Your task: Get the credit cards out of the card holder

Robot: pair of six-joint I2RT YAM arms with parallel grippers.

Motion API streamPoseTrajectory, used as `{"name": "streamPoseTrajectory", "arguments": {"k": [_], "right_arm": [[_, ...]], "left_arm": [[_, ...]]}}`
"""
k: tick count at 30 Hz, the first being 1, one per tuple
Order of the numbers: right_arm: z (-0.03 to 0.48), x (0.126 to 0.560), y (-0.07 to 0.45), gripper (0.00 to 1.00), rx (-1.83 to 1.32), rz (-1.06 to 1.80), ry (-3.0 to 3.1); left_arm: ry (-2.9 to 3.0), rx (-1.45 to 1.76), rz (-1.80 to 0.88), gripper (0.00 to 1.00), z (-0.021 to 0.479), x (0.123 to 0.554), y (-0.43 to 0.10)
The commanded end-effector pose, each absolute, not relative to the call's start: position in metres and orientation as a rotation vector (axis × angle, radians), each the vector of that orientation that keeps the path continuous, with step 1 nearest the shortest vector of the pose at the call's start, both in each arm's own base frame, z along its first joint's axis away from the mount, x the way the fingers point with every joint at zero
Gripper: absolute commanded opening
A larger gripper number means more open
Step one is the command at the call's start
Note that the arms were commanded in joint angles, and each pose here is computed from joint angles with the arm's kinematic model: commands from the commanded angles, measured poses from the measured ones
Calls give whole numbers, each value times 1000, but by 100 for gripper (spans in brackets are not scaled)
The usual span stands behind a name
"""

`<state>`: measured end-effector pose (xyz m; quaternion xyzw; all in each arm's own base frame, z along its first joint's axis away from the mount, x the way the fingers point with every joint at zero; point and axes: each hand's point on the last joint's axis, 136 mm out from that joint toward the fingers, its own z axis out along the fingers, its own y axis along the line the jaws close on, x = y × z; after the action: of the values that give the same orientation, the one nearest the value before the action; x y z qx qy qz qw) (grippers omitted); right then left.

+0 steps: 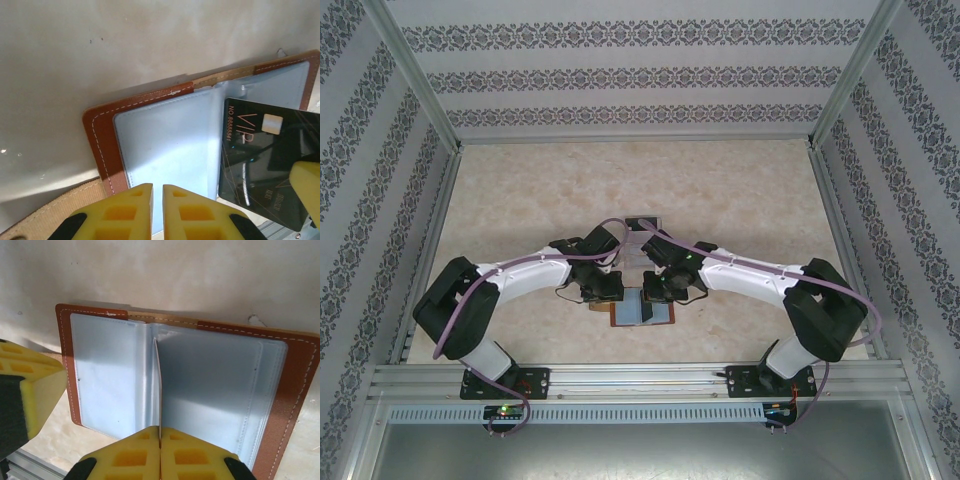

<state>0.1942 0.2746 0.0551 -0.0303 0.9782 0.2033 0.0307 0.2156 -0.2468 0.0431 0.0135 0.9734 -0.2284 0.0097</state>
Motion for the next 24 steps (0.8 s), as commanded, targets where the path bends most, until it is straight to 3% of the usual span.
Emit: {"name": "streamPoseTrajectory", "arguments": {"k": [1, 14, 24], "right_arm": [[53, 194, 274, 9, -76, 558, 3032], [59, 187, 283, 15, -56, 594, 3031], [63, 183, 280, 10, -31, 598, 3021]], "left_arm": [[3050, 54, -673, 13, 44, 210, -239], [3045, 72, -675, 13, 47, 208, -236], [3041, 81, -674, 13, 49, 208, -234]]}}
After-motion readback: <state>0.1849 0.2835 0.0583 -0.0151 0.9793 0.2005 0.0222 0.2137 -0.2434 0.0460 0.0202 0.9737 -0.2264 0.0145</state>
